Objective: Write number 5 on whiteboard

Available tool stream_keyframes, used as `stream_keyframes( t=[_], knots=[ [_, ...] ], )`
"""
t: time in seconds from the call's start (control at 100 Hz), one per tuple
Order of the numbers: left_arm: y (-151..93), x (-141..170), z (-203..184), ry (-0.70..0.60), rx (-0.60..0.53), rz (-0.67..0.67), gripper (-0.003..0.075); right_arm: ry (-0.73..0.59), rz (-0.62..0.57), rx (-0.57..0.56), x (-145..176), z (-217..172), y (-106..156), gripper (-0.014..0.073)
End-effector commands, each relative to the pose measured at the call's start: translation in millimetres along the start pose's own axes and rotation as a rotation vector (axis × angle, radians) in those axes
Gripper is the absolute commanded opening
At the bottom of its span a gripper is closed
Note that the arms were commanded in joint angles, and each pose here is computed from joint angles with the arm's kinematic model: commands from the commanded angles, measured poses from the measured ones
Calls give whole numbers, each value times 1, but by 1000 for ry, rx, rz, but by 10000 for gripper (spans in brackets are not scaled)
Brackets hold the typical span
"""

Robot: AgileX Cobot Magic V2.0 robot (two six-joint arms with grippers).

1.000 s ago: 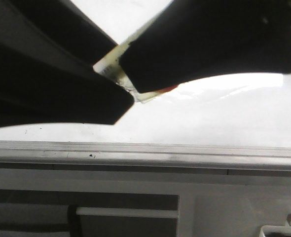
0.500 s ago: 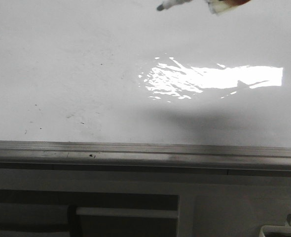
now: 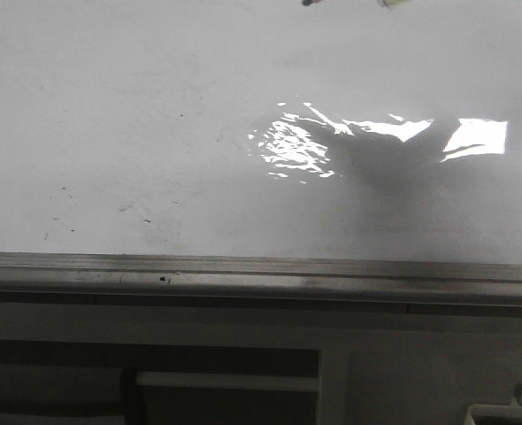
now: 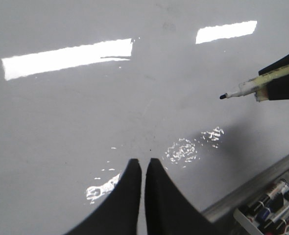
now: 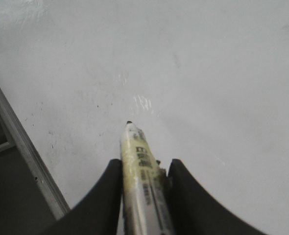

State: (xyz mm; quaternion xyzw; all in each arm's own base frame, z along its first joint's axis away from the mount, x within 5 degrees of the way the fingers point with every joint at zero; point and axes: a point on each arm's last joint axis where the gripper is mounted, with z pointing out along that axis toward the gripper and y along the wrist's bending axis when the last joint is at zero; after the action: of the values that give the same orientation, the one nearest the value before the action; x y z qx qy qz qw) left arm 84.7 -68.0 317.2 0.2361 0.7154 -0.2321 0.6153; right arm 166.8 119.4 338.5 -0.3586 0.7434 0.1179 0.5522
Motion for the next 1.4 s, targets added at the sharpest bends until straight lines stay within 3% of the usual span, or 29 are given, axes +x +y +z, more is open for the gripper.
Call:
stream_keyframes(
  t=[0.0, 0.57, 1.39],
  knots=[
    [0, -17, 0, -111, -6, -23, -20, -93, -17, 51, -22, 0, -9, -59],
    [0, -15, 0, -94, -5, -23, -20, 44, 15, 82, -11, 16, -27, -58],
    [0, -14, 0, -93, -4, -27, -20, 109, 61, 126, 3, 26, -41, -58]
  ],
)
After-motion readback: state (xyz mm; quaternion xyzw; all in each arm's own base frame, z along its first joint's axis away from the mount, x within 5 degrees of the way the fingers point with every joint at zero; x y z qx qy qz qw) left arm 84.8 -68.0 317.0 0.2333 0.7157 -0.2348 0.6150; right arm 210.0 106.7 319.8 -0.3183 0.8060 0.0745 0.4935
